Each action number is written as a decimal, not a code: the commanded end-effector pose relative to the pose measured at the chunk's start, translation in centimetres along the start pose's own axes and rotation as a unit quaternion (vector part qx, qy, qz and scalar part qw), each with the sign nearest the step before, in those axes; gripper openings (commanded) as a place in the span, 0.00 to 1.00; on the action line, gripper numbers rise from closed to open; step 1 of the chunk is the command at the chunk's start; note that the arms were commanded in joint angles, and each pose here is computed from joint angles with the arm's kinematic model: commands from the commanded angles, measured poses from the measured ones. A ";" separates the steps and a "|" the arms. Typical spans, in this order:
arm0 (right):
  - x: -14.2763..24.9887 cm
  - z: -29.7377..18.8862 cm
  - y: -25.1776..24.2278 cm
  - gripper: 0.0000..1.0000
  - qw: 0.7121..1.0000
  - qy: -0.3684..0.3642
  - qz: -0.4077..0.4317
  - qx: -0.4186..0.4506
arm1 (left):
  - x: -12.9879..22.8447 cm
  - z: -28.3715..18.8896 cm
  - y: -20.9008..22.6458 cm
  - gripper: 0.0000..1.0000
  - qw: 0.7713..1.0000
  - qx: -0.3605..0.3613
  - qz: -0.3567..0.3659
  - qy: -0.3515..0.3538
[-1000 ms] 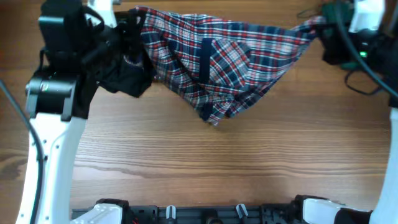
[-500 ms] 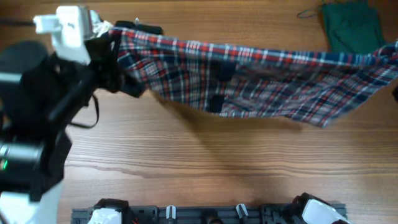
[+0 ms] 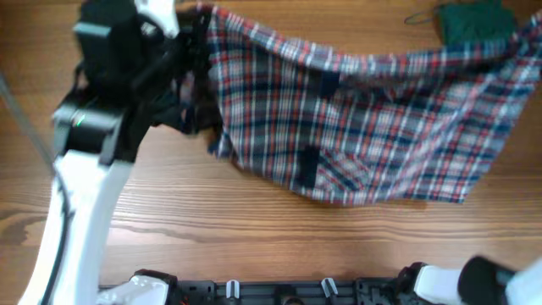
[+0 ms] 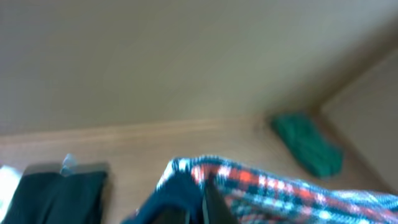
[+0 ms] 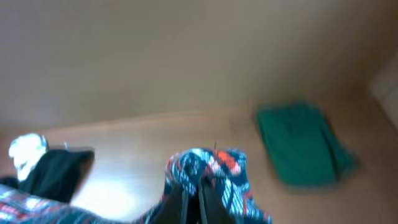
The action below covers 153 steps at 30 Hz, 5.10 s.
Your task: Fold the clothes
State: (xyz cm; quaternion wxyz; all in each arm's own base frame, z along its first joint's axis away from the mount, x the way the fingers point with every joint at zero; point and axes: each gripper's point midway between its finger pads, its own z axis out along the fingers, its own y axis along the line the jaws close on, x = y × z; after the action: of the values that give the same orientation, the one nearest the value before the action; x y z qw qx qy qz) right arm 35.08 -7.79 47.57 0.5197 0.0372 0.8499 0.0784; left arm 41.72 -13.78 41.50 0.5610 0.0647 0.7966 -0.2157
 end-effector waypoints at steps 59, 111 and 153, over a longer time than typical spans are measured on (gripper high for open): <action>21.4 4.8 -2.4 0.82 0.932 0.333 0.142 0.020 | 28.7 2.8 -2.4 0.81 0.845 -0.021 -0.069 0.530; 19.2 7.9 4.1 0.85 0.952 0.288 0.011 -0.104 | 34.1 13.5 3.9 0.04 0.864 -0.014 -0.140 0.482; 18.7 8.3 4.0 0.88 0.956 0.277 0.010 -0.102 | 34.2 14.1 5.1 0.52 0.870 0.156 -0.053 0.464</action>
State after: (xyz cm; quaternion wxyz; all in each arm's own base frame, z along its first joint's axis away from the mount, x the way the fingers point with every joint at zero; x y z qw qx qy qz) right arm 33.58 -0.28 28.58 0.2711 -0.0348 0.9452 0.1786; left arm 43.90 -18.72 7.01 0.1258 0.1892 0.9273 -0.2974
